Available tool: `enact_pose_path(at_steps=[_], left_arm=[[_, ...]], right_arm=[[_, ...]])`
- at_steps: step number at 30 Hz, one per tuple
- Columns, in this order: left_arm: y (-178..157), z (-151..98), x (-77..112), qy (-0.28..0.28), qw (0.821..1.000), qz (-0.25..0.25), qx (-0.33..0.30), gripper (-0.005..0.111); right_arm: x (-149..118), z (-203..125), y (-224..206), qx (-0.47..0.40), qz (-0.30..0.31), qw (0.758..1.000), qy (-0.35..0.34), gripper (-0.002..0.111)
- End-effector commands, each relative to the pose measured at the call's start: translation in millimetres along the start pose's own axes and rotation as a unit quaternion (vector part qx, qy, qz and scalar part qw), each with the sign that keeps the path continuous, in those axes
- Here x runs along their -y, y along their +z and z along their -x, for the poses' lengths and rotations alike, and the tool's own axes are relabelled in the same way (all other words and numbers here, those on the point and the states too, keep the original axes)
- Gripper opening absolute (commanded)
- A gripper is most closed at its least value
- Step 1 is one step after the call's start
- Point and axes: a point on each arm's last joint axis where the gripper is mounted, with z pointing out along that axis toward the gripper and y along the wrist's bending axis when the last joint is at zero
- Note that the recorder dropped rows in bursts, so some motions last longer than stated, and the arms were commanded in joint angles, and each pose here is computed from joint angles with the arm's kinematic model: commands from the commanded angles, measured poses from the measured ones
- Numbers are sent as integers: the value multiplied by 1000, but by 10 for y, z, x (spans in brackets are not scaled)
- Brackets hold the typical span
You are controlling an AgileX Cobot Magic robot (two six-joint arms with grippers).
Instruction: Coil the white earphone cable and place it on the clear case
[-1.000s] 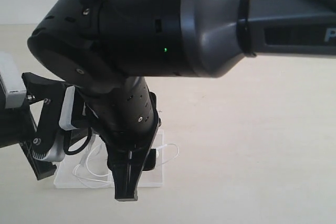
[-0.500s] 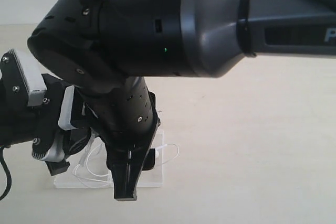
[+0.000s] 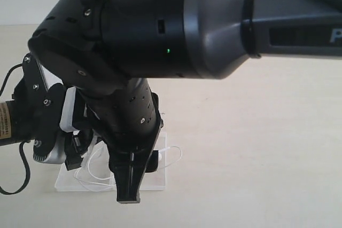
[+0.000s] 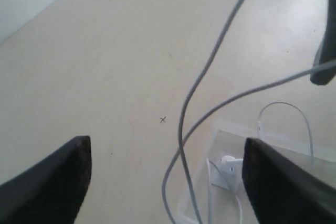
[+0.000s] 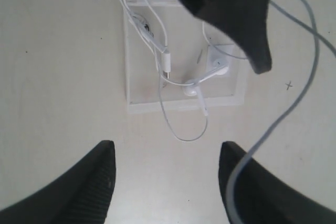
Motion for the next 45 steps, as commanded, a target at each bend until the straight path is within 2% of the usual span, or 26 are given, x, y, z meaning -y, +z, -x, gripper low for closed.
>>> enact_pose_path(at_steps=[1,4,12,22,38,41,45], left_arm=[[60,-1,-5,-2,1000,-10,18,70],[71,-21,17,0,1000,-22,16,57],[71,-9,14,-4,1000,-20,24,63],[71,-6,8,-6,1000,-17,25,63],[82,23,-12,-15,999,-19,33,15],[83,2,-11,-14,999,-19,22,10],[83,-6,-12,-14,1000,-18,18,11]], right_arm=[[18,1,0,1,-5,1000,-2,55],[18,1,0,1,-5,1000,-2,55],[33,-2,0,-1,-13,1000,-6,55],[40,-4,-1,-2,-17,1000,-7,55],[42,3,-1,2,-18,1000,-7,55],[53,37,-2,20,-25,999,-8,55],[74,34,-3,19,-36,999,-9,55]])
